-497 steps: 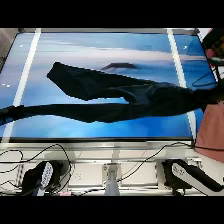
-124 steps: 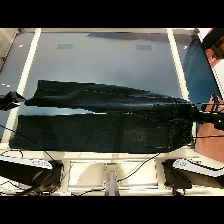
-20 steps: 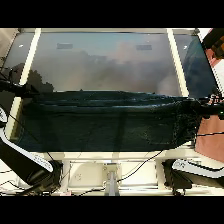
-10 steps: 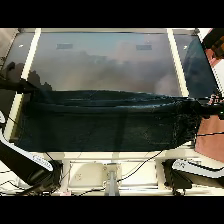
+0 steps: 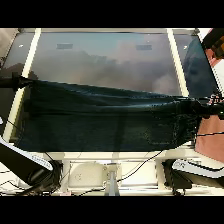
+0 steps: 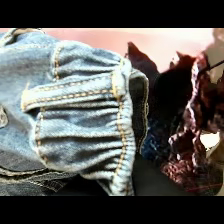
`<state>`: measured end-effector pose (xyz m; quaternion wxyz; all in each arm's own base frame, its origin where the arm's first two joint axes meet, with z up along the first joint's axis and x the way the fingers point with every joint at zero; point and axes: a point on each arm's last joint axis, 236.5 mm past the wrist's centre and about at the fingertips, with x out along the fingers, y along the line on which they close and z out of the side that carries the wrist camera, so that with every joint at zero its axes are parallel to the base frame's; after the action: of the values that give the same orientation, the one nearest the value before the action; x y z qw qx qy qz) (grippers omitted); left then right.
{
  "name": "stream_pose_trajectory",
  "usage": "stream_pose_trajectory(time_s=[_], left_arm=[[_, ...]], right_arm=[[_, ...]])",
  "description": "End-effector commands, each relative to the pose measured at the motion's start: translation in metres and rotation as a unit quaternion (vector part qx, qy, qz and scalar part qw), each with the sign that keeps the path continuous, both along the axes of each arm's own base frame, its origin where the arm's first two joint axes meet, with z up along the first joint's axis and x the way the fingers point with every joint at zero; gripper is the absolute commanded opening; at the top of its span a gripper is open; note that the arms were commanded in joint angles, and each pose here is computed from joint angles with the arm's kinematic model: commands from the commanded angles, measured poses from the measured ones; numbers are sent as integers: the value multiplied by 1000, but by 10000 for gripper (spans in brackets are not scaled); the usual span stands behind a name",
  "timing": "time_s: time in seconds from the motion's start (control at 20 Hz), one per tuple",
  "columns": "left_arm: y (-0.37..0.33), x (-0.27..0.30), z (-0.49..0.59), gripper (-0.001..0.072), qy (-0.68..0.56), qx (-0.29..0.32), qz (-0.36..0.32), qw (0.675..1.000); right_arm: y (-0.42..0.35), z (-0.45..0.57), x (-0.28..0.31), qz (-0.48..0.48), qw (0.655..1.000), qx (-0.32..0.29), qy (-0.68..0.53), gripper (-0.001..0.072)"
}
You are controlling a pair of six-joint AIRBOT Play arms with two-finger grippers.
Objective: Fold the clothes and pants, and hang the long-sleeved shirts on hangers.
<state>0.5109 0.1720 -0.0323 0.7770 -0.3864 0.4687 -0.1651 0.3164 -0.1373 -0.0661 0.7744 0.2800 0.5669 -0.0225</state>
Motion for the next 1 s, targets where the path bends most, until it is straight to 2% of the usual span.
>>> stream_pose_trajectory(time_s=[0.0, 0.05, 0.1, 0.15, 0.2, 0.4, 0.6, 0.75, 0.8, 0.85, 0.9, 0.95], left_arm=[[-3, 20, -11, 41, -7, -9, 27, 1000], [-9, 21, -15, 48, -10, -13, 18, 1000], [-14, 19, -18, 159, -10, -12, 4, 1000], [-20, 17, -21, 462, -10, -12, -11, 1000], [-24, 15, -24, 654, -7, -15, -19, 1000], [-31, 1, -29, 633, -2, -7, -62, 998], [-25, -33, -67, 632, 78, 70, -118, 987], [-31, -36, -70, 445, 70, 90, -155, 981], [-31, -36, -70, 342, 66, 92, -159, 981], [-33, -36, -70, 122, 63, 94, -163, 980], [-34, -35, -69, 34, 61, 92, -163, 980], [-38, -32, -64, 35, 53, 81, -161, 982]], right_arm=[[0, 0, 0, -2, 1000, 1, 0, 54], [0, 0, 0, -2, 1000, 0, 0, 54], [0, 0, 0, -2, 1000, 0, 0, 54], [0, 0, 0, -2, 1000, 0, 0, 54], [0, 0, 0, -1, 1000, 0, 0, 54], [0, 0, 0, -1, 1000, 0, 0, 54], [0, 0, 0, -1, 1000, 0, 0, 54], [0, 0, 0, -1, 1000, 0, 0, 54], [0, 0, 0, -1, 1000, 0, 0, 54], [0, 0, 0, -1, 1000, 0, 0, 54], [0, 0, 0, -1, 1000, 0, 0, 54], [0, 0, 0, -1, 1000, 0, 0, 54]])
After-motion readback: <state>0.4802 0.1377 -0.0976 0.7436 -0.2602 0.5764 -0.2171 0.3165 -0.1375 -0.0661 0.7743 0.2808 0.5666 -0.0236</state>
